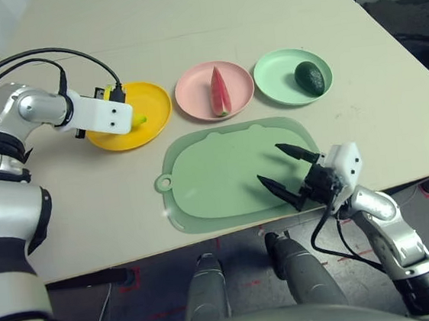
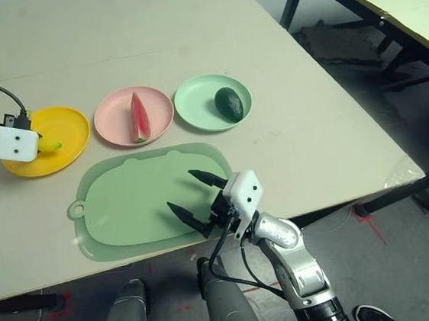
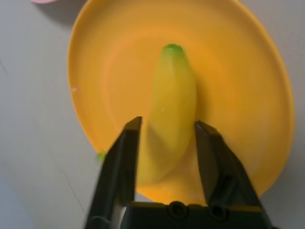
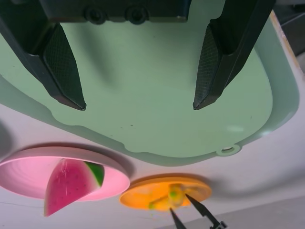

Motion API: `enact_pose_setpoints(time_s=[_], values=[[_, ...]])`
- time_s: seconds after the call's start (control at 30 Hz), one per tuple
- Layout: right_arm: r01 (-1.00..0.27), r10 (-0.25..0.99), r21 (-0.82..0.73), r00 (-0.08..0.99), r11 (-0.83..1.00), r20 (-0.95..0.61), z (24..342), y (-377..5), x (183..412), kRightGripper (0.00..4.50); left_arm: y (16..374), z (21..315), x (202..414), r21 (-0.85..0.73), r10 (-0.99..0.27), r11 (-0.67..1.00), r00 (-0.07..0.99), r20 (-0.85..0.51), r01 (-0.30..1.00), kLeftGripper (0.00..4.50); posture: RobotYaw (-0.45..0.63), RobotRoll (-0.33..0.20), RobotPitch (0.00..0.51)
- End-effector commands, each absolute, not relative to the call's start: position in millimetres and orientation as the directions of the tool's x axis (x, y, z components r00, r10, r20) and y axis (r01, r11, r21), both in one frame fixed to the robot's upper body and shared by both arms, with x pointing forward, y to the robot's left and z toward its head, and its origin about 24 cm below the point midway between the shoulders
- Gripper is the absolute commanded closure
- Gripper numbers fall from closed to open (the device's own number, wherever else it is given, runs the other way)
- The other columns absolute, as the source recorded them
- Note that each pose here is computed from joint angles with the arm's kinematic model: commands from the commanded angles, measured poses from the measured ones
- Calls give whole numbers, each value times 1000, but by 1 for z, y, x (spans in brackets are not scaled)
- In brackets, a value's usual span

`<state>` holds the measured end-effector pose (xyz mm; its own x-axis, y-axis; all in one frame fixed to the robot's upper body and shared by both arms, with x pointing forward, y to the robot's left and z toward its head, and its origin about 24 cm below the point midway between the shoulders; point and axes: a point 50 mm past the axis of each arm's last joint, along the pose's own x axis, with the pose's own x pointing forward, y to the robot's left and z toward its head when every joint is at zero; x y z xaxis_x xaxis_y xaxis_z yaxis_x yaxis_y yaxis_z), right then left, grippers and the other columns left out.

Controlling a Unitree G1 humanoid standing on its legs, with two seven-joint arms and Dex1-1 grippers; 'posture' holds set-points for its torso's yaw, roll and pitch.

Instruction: Place the fruits into color-matched plates.

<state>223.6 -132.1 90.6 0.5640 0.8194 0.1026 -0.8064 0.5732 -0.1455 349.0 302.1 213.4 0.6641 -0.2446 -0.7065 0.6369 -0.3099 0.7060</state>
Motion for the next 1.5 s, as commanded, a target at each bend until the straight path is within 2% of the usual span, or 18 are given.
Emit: enact_pose_setpoints(time_s=[0.03,0.1,0.13,0.33,0.4,0.53,0.6,0.67,0.73,0.83,0.93,1.03,1.13,1.23,1.5], values=[[-818,831,-150,550,556,82,88,-132,221,0,305,208,348,701,-238,-302,661,-712,646,852,-147,0,218],[-818,831,-150,550,556,84,88,-132,222,0,304,209,348,705,-244,-303,663,-708,641,136,-143,0,218],[-818,831,-149,549,556,85,88,-132,223,0,304,210,348,709,-251,-303,664,-704,637,28,-142,0,217],[-794,804,-127,587,594,91,87,-139,228,0,301,221,346,755,-329,-259,680,-655,602,28,-137,0,215],[-763,775,-134,627,632,84,88,-151,237,0,301,228,345,802,-417,-142,700,-580,580,28,-131,0,217],[-682,701,-166,702,713,128,107,-166,264,0,290,245,347,835,-622,124,698,-355,536,28,-108,0,220],[-622,644,-168,747,765,165,123,-174,282,0,283,261,349,818,-698,299,697,-163,491,28,-100,0,220],[-558,581,-163,790,814,197,138,-185,299,0,283,276,347,766,-710,465,704,24,444,28,-79,0,223],[-506,528,-153,820,849,221,149,-196,313,0,286,282,340,697,-681,586,718,147,413,28,-50,0,227],[-429,448,-131,864,894,228,158,-216,329,0,296,277,324,552,-571,756,766,294,352,28,-32,0,236],[-371,384,-100,899,923,212,154,-233,338,0,303,252,306,338,-421,891,827,372,303,28,-14,0,245],[-301,307,-60,934,952,186,134,-254,336,0,297,188,269,166,-275,958,915,294,234,28,21,0,249],[-302,308,-63,932,951,193,125,-260,332,0,294,172,248,90,-177,983,946,273,158,28,42,0,251],[-298,305,-68,928,952,213,119,-273,321,0,301,151,225,-20,-2,1000,968,250,8,28,81,0,254],[-282,287,-56,917,958,276,114,-287,301,0,306,125,211,-48,128,991,976,176,-122,28,77,0,250]])
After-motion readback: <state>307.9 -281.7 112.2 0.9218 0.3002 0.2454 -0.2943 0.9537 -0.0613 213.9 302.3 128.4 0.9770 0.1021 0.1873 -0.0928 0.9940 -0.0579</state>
